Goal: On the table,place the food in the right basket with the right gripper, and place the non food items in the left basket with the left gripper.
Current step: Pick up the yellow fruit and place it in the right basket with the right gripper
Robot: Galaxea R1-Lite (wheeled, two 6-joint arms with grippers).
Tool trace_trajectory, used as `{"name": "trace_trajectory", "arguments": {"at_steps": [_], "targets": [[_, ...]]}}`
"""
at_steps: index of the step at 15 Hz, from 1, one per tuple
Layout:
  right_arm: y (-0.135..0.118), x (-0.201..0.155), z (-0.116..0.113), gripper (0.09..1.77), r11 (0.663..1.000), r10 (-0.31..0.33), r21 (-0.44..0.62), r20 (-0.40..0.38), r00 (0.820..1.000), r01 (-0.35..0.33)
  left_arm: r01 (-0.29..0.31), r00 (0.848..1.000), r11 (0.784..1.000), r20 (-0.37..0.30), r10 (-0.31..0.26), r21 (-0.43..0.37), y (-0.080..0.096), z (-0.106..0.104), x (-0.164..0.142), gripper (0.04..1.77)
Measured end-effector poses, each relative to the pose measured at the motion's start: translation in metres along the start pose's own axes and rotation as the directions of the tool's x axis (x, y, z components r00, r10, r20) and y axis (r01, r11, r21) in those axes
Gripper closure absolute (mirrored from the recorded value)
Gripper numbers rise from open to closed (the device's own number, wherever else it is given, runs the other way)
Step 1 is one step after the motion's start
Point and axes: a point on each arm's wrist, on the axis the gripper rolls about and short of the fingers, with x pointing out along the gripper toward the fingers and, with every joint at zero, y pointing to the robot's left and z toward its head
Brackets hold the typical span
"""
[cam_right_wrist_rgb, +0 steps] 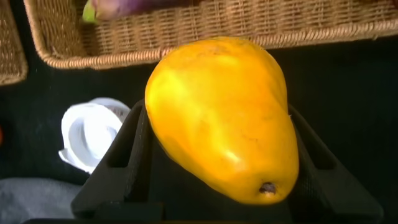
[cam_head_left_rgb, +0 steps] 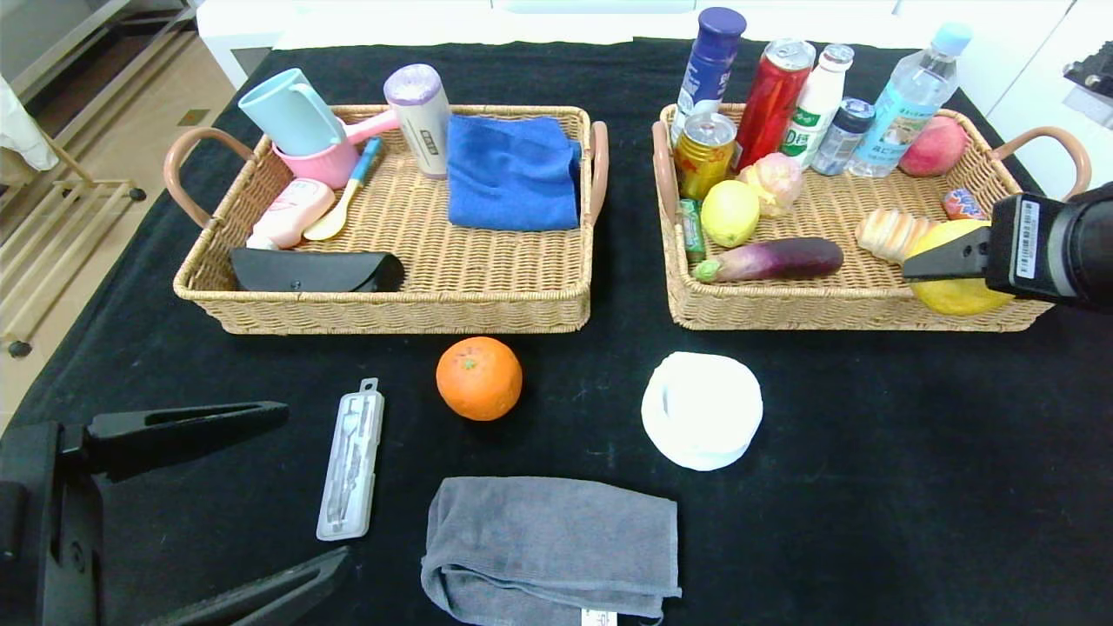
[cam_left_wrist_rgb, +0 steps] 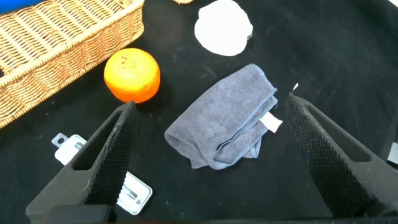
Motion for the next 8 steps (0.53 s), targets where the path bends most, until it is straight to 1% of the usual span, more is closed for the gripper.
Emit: {"name": "trace_trajectory", "arguments": {"at_steps": [3,5,8], "targets": [[-0.001,0.013,0.008,0.66,1.000,-0.019,0.019,0.016,1.000,0.018,0.000,1.000,1.000,0.001,0.000,0.003,0.000,0.000,0.000,0.09],[0.001,0.022,0.017,0.66,0.999,-0.007,0.039,0.076,0.997,0.004,0.000,1.000,1.000,0.001,0.000,0.003,0.000,0.000,0.000,0.09],[0.001,0.043,0.030,0.66,0.999,-0.008,0.041,0.161,0.987,0.002,0.001,1.000,1.000,-0.001,-0.001,0.003,0.000,0.000,0.000,0.09]]}}
